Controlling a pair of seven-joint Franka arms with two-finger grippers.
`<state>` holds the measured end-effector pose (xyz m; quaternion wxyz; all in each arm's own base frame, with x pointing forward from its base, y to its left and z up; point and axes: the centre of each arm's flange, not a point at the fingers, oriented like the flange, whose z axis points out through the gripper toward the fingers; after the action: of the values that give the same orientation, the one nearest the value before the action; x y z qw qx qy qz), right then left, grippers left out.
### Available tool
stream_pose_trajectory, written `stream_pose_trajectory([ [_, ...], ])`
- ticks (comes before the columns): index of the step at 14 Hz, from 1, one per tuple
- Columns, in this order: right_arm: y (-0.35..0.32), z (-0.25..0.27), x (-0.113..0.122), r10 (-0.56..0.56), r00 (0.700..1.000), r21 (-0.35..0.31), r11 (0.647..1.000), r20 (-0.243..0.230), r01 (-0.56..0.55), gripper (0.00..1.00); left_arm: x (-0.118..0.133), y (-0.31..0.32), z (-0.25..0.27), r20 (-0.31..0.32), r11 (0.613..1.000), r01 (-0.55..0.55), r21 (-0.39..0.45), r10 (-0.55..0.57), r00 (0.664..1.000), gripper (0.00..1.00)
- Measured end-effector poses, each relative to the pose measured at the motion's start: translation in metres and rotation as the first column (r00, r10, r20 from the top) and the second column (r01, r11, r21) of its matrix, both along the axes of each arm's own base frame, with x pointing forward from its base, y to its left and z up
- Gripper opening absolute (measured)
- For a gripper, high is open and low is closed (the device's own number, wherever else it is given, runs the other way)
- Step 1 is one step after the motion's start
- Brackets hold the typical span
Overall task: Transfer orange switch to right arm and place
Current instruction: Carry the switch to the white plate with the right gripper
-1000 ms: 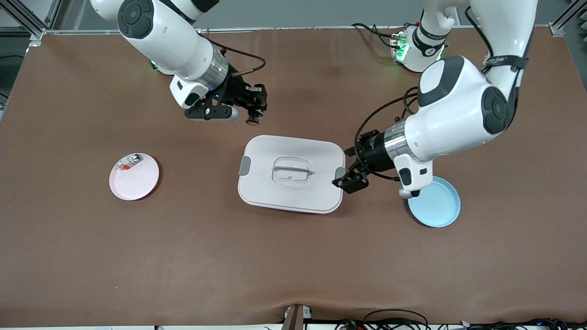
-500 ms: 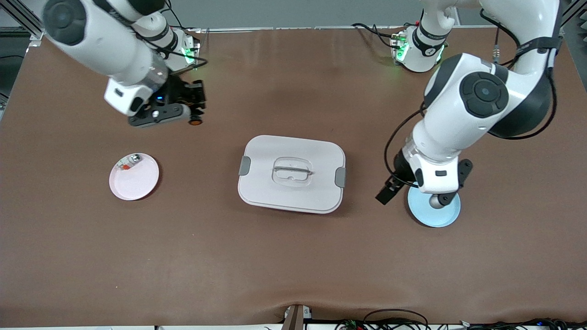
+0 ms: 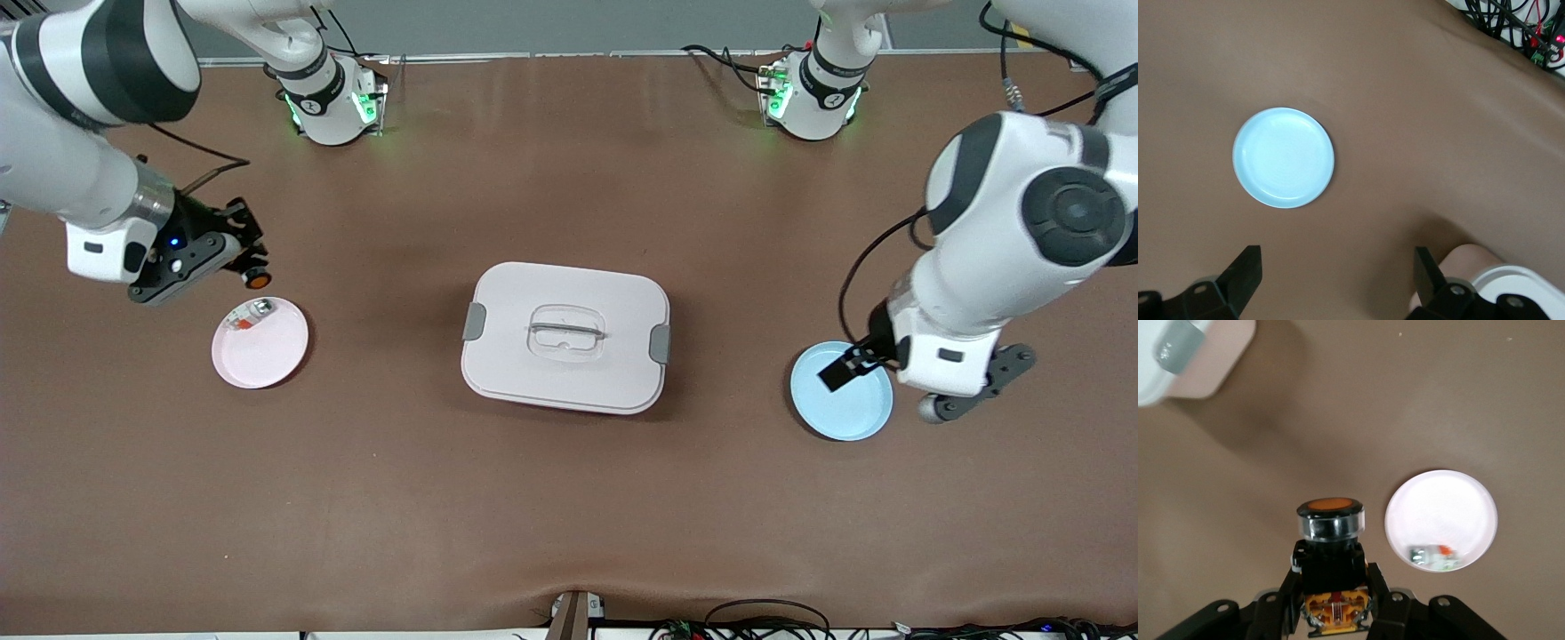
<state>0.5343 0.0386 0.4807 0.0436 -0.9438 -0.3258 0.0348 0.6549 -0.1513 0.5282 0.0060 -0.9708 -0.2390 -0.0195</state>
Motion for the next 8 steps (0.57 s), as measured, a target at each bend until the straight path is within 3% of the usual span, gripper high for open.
stream_pose_trajectory([
  [4,-0.029,-0.060,-0.001,0.217,0.969,-0.067,0.975,0.115,-0.211,0.42,-0.017,0.046,0.042,-0.015,0.993,0.114,0.036,-0.114,0.993,1.00],
  [8,-0.050,-0.116,0.006,0.423,0.900,-0.144,0.902,0.103,-0.407,0.42,-0.039,0.052,0.073,-0.017,0.977,0.207,0.058,-0.206,0.978,1.00],
])
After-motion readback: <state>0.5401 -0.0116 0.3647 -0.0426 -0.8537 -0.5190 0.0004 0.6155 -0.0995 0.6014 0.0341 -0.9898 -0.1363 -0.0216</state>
